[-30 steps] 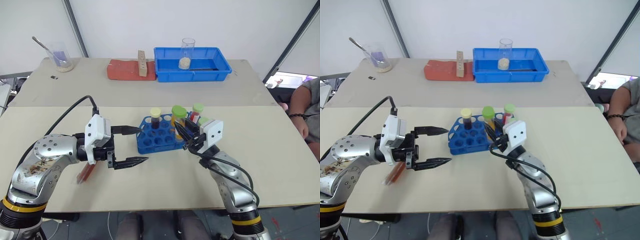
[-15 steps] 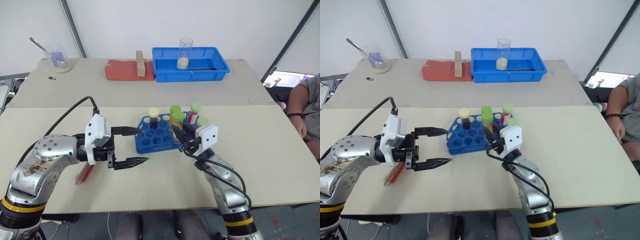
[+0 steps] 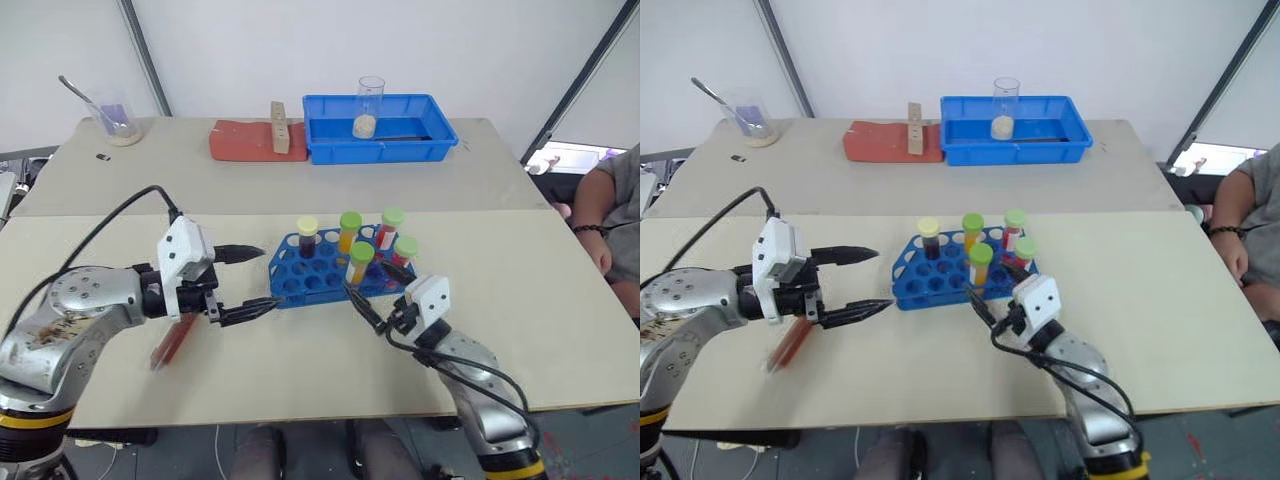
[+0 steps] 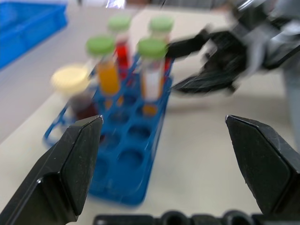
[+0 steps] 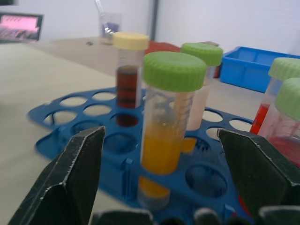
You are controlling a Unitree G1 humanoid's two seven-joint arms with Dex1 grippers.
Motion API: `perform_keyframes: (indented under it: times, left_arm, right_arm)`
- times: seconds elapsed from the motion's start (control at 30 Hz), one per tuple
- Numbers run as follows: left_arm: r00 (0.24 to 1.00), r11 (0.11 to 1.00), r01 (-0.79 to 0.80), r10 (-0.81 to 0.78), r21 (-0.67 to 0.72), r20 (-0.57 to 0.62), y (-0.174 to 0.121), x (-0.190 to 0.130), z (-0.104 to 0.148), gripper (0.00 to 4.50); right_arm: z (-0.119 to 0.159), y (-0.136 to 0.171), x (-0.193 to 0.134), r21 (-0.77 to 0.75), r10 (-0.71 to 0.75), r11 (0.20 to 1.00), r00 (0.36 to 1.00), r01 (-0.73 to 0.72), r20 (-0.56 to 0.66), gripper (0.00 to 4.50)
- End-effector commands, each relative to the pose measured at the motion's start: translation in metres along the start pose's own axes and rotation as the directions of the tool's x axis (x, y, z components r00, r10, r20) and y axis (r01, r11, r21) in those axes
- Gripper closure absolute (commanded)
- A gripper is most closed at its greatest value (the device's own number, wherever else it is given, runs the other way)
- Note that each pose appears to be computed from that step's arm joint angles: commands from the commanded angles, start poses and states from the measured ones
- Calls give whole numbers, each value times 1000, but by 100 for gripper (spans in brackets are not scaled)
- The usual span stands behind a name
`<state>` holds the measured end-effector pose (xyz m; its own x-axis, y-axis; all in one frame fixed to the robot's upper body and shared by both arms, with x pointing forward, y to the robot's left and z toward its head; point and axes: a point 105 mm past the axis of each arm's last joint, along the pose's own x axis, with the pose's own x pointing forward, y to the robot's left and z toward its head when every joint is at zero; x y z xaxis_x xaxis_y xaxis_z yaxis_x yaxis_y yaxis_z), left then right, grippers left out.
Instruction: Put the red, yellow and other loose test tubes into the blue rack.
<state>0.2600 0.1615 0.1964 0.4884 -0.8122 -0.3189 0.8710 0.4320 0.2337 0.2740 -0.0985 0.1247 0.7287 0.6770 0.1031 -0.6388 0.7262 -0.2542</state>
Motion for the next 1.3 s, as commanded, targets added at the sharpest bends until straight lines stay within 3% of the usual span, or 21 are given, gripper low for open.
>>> perform_keyframes:
  times: [0.03, 0.13, 0.27, 0.47, 0.77, 1.07, 1.3]
  left_arm:
    - [982, 997, -60, 67, 45, -177, 13, -25, -7, 0]
    - [947, 997, -82, 81, 11, -310, 24, -37, -18, 0]
    - [891, 992, -111, 69, -67, -450, 36, -46, -32, 0]
    - [802, 965, -218, 92, -147, -591, 50, -54, -54, 0]
    - [694, 926, -310, 65, -216, -717, 50, -64, -72, 0]
    - [649, 842, -408, -5, -353, -761, 33, -58, -78, 0]
    - [616, 810, -455, -12, -369, -788, 30, -57, -84, 0]
  right_arm:
    - [25, 7, -17, 4, 169, 986, 986, -169, -17, 24]
    - [37, 10, -22, -5, 306, 952, 950, -307, -64, 24]
    - [48, 23, -27, -16, 524, 847, 839, -532, -146, 24]
    - [58, 45, -25, -5, 671, 734, 727, -679, -148, 24]
    - [64, 55, -15, -11, 696, 714, 710, -701, -107, 24]
    - [75, 62, -8, -45, 727, 682, 684, -730, -56, 24]
    - [77, 64, -5, -47, 731, 679, 680, -733, -49, 24]
